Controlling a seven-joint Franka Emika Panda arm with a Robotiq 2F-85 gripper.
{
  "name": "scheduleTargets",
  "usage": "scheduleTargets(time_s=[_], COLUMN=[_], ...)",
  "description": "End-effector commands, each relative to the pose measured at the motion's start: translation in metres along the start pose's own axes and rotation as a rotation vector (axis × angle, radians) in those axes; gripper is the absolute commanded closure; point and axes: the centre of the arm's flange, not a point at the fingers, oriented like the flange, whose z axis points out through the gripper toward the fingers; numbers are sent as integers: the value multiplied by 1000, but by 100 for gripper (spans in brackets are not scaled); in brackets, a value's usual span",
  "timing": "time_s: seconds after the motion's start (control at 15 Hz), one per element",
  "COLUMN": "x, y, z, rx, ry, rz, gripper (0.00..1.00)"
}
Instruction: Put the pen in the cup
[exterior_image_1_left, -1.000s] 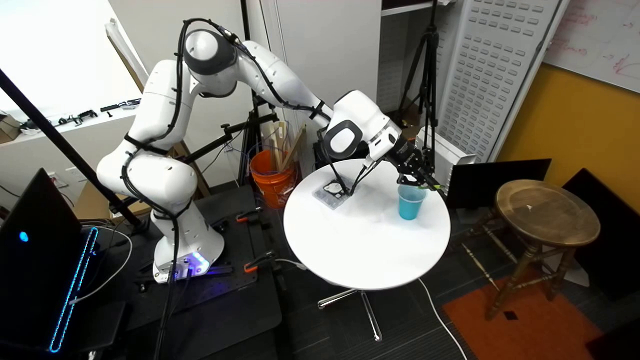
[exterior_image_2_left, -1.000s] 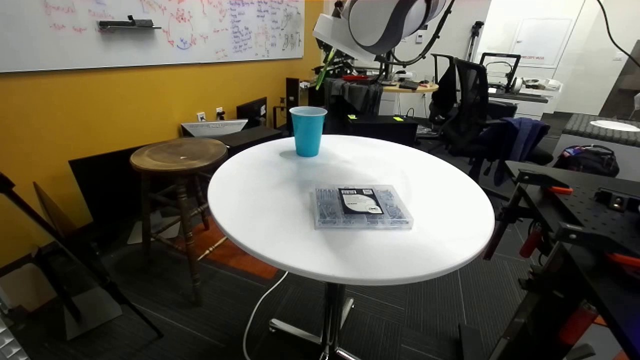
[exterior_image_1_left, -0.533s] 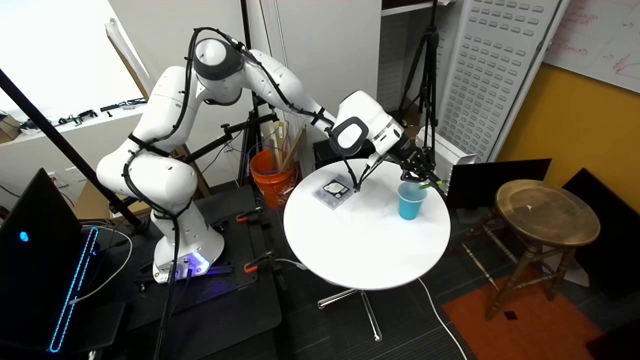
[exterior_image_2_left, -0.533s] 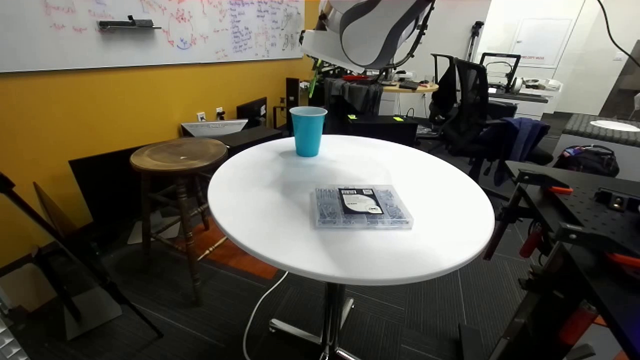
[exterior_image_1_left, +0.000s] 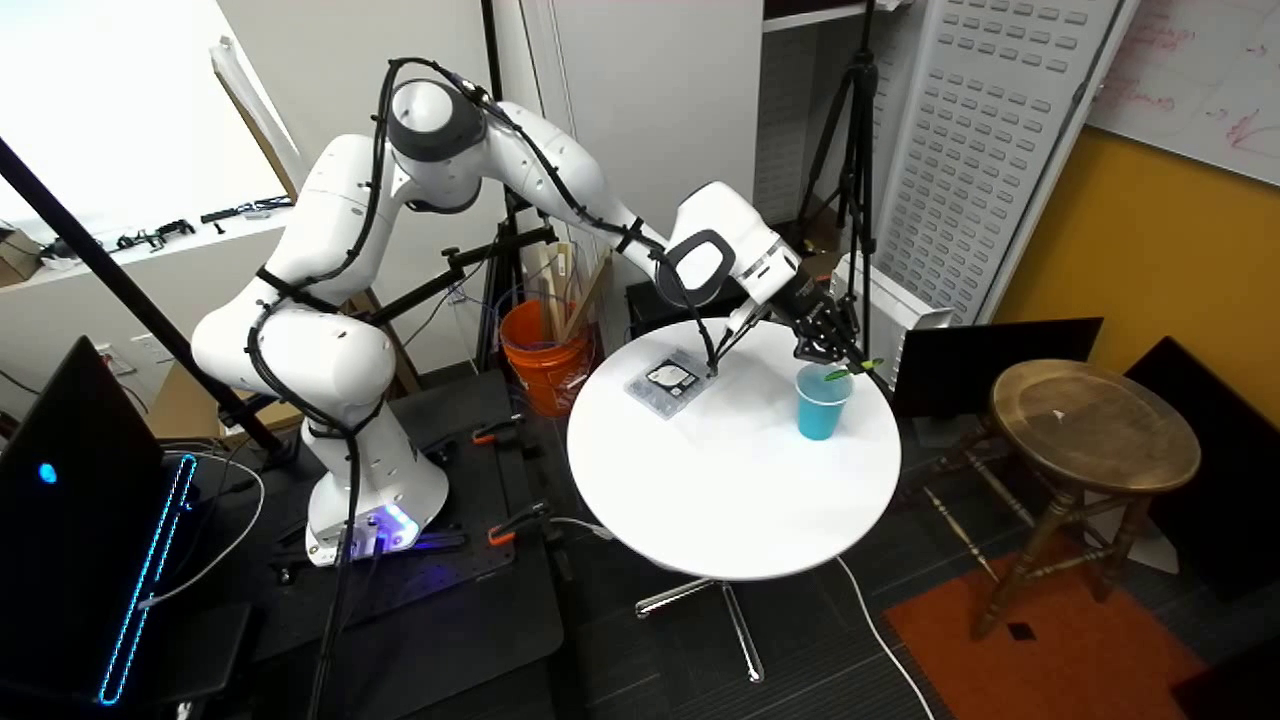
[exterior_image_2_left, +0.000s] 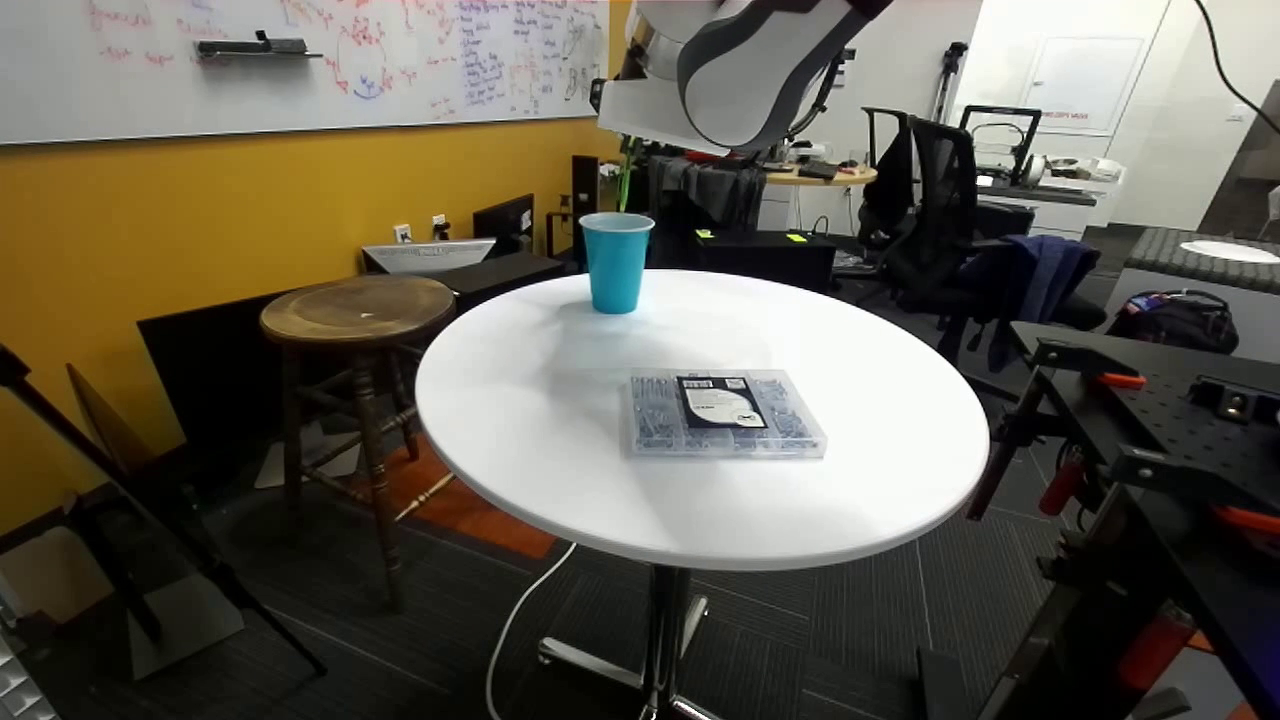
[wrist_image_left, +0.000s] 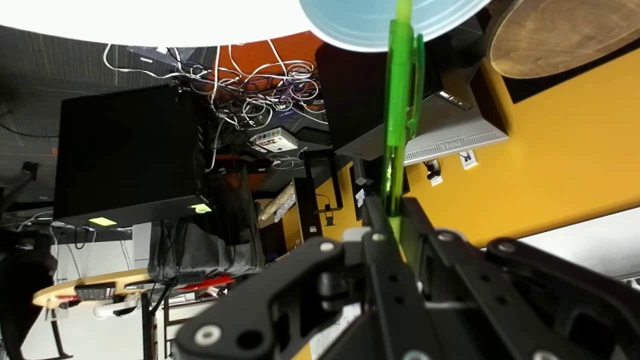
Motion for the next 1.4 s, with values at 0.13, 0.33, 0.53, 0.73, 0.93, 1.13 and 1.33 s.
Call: scheduleTargets(time_s=[0.13,0.33,0.53,0.73,0.93,1.13,1.33], x=[-14,-18,-19,-19,-17,-7,12], y=[7,11,12,14,19,28,40], z=[-11,-13,-14,-16,-25,-37,-48], rx=[-26,-26,-30,-27,-24,-37,-46], ry=[-4,-13,-17,-15,-19,-21,-13], rz=[-34,-36,-36,-33,-24,6,67], gripper=[87,58,34,13,0,0,0])
